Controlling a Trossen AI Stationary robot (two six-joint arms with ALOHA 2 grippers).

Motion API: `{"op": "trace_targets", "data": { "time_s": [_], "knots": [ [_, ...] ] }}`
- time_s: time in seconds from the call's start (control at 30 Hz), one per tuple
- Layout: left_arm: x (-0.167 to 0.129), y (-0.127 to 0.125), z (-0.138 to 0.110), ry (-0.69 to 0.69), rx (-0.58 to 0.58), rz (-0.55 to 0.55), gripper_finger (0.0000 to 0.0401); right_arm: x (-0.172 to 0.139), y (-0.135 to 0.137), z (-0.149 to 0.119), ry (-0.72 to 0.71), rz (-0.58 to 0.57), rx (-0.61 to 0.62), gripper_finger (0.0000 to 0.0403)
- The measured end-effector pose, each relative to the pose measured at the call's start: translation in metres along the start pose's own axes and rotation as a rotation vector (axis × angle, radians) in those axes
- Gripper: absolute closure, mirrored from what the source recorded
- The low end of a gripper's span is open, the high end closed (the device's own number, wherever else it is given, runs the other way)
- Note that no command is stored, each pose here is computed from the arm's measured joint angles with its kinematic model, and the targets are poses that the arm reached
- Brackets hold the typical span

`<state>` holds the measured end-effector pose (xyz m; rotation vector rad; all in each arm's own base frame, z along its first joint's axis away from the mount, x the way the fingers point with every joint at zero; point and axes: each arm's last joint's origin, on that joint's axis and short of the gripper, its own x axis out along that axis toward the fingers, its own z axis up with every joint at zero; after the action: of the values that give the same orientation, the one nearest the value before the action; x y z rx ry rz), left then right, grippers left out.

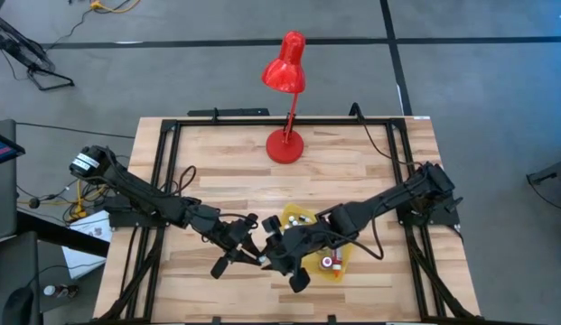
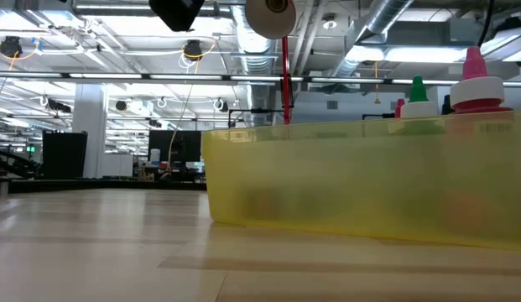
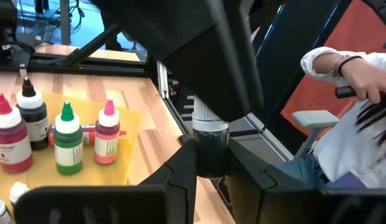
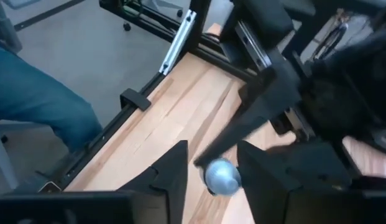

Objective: Pick & Place food coloring
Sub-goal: Put the green food coloring into the yellow bin

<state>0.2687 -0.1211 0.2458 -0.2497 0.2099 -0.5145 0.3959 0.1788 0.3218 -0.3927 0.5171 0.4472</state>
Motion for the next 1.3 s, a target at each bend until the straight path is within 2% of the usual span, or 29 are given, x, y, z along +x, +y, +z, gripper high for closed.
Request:
{"op": "trace_targets", "data": {
  "time_s": [0.17,0.5,0.8,0.93,1.07,1.3],
  "knots": [
    [-0.0001,-0.0003,0.0014,-0.014,0.011,-0.003,0.0344,0.0002,-0.005,-0.0028,0.016,-0.004,0.045,0.0294],
    [-0.0001,-0.0003,0.0014,-0.014,0.034,-0.003,0.0344,0.0002,-0.0062,-0.0034,0.015,0.012,0.066,0.0286],
    [-0.0001,-0.0005,0.0017,-0.017,0.035,-0.004,0.0344,0.0002,-0.0062,-0.0035,0.014,0.017,0.067,0.0359],
    [-0.0001,-0.0001,0.0025,-0.034,0.019,0.029,0.0339,0.0002,-0.0061,-0.0036,0.015,0.018,0.067,0.036],
    [-0.0002,0.0011,0.0029,-0.047,-0.015,0.065,0.0311,-0.0004,-0.0061,-0.0038,0.02,0.018,0.067,0.0356],
    [-0.0029,0.0033,0.0061,-0.069,-0.039,0.115,0.0228,-0.0079,-0.0084,-0.0064,0.065,0.012,0.114,0.035]
  ]
}}
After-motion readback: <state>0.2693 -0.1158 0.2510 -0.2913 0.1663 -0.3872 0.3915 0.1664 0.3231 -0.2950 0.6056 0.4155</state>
